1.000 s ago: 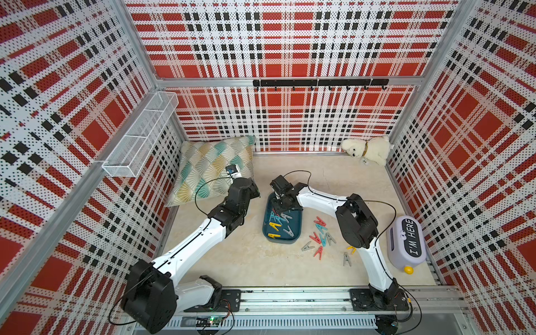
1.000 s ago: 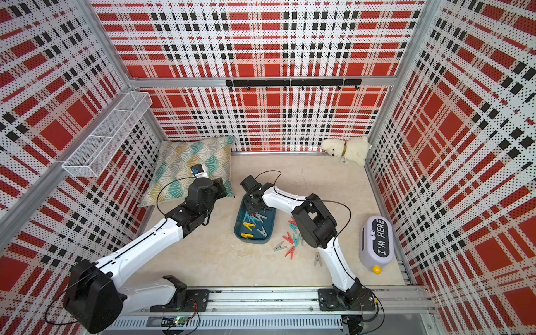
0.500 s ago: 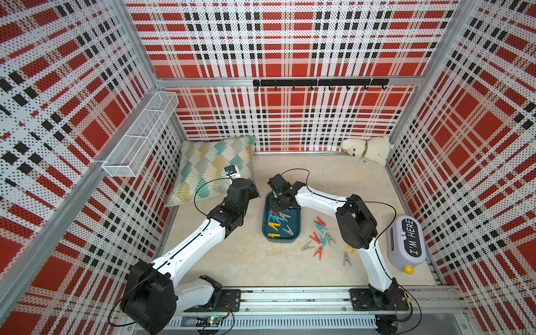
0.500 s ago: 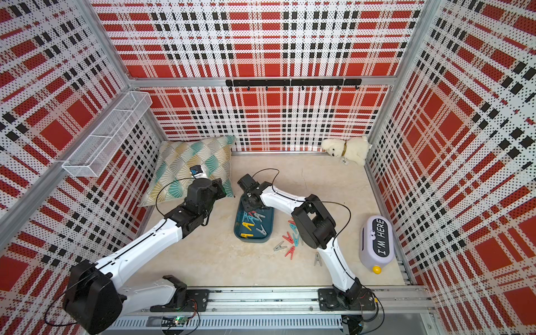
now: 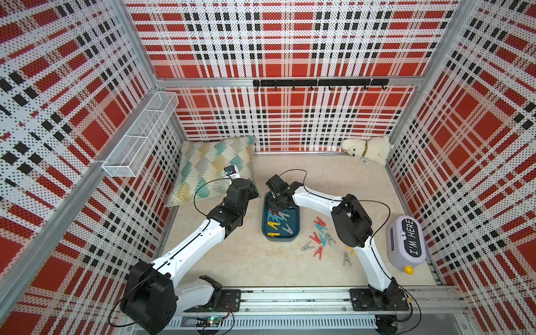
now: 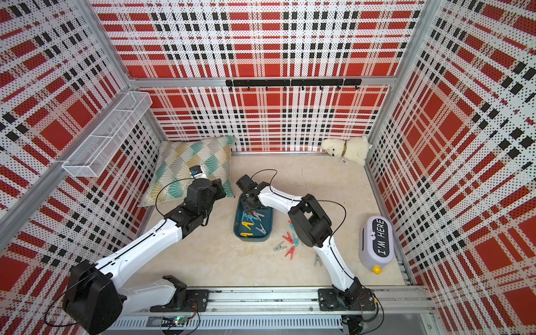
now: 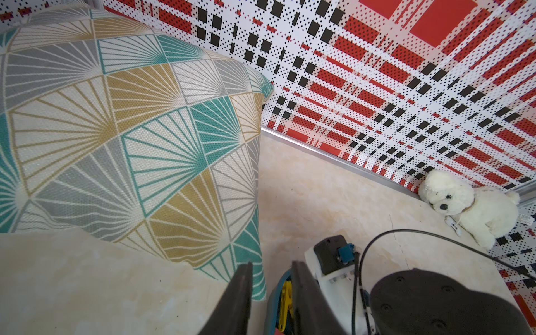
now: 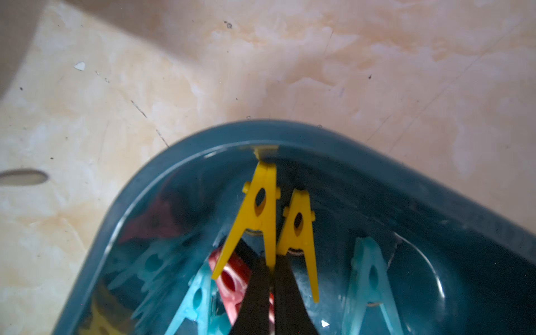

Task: Put the clothespins into the storage box
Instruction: Place the clothespin in the storage box.

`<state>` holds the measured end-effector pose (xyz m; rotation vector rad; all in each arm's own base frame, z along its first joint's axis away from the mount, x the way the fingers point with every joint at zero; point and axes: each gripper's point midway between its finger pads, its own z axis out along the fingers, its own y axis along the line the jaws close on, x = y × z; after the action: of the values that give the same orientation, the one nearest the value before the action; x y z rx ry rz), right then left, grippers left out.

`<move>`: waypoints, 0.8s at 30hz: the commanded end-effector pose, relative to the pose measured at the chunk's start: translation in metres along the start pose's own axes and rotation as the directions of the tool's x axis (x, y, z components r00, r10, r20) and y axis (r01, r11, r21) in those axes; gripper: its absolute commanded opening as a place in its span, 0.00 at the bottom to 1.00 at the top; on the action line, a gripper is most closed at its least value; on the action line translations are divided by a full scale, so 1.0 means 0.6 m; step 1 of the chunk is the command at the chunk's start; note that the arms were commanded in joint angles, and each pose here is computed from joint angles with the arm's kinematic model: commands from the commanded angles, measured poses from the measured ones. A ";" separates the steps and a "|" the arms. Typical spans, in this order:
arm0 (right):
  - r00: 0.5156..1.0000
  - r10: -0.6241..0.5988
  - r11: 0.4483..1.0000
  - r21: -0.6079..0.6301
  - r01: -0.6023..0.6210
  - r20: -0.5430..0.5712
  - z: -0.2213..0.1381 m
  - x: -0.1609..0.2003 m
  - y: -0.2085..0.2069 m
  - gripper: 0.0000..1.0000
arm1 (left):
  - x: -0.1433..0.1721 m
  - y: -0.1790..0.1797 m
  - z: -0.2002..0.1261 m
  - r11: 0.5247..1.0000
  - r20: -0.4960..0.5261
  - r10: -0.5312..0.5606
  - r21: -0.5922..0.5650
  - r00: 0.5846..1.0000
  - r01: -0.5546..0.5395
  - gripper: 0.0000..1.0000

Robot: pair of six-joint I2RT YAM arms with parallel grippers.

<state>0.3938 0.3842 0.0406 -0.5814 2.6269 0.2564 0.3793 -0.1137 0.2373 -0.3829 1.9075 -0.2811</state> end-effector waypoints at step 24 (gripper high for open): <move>0.999 -0.045 0.995 0.089 0.045 -0.001 -0.030 0.001 -0.016 0.09 | -0.020 -0.020 -0.008 1.000 0.027 -0.007 0.021 1.000 0.007 0.30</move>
<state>0.3923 0.3594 0.0497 -0.5731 2.6203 0.1145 0.3790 -0.1206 0.2346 -0.3667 1.9187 -0.2864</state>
